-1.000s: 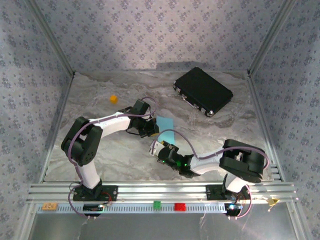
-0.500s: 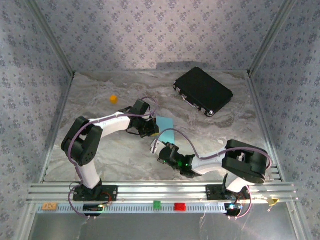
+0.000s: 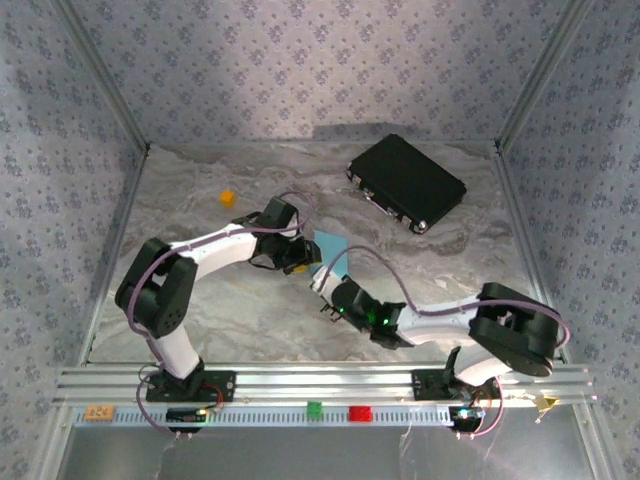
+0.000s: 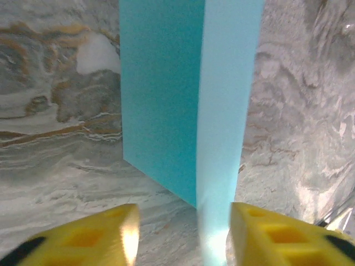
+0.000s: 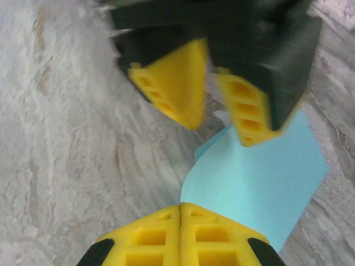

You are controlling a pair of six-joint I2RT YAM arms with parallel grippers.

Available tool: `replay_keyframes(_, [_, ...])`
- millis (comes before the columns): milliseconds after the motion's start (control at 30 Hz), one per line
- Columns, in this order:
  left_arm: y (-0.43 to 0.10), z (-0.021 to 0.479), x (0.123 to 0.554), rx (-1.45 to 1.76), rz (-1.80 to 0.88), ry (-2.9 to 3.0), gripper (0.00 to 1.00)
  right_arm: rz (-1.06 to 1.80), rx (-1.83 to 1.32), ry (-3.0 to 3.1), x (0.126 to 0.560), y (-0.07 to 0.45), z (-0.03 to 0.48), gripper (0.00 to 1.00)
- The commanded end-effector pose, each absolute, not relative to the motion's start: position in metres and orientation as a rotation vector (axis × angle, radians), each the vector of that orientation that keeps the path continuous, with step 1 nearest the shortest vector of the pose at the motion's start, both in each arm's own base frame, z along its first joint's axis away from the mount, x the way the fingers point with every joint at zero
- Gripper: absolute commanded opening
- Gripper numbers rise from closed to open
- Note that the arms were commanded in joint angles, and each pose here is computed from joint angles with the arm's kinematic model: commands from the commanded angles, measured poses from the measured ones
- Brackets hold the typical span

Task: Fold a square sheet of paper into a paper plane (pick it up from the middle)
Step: Third fold the triangle at the center of the table.

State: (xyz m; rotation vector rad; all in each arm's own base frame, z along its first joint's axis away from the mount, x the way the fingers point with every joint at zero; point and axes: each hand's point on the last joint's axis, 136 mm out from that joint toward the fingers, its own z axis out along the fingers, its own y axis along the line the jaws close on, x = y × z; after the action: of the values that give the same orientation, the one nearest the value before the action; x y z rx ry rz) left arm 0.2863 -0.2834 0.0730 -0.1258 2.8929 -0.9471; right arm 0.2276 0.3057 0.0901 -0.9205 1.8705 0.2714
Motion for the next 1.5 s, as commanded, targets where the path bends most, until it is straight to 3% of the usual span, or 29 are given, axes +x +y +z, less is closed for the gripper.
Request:
replay_keyframes(0, [-0.268,0.098,0.298,-0.118,-0.864,2.822,0.54,0.610,-0.852,2.036,0.216,0.308,0.090,0.02])
replay_keyframes(133, [-0.265,0.112,0.309,-0.095,-0.853,2.781,0.58,0.862,-0.753,2.193,0.219,0.307,0.090,0.02])
replay_keyframes(300, [-0.273,0.123,0.322,-0.042,-0.867,2.758,0.55,1.034,-0.695,2.304,0.221,0.315,0.086,0.02])
replay_keyframes(633, [-0.291,0.111,0.334,0.038,-0.924,2.794,0.22,1.317,-0.725,2.335,0.207,0.335,0.086,0.01])
replay_keyframes(967, [-0.312,0.075,0.342,0.105,-0.998,2.870,0.12,1.249,-0.678,2.361,0.212,0.324,0.073,0.01])
replay_keyframes(1467, [-0.316,0.020,0.332,0.134,-0.952,2.989,0.09,1.215,-0.634,2.402,0.218,0.318,0.060,0.01])
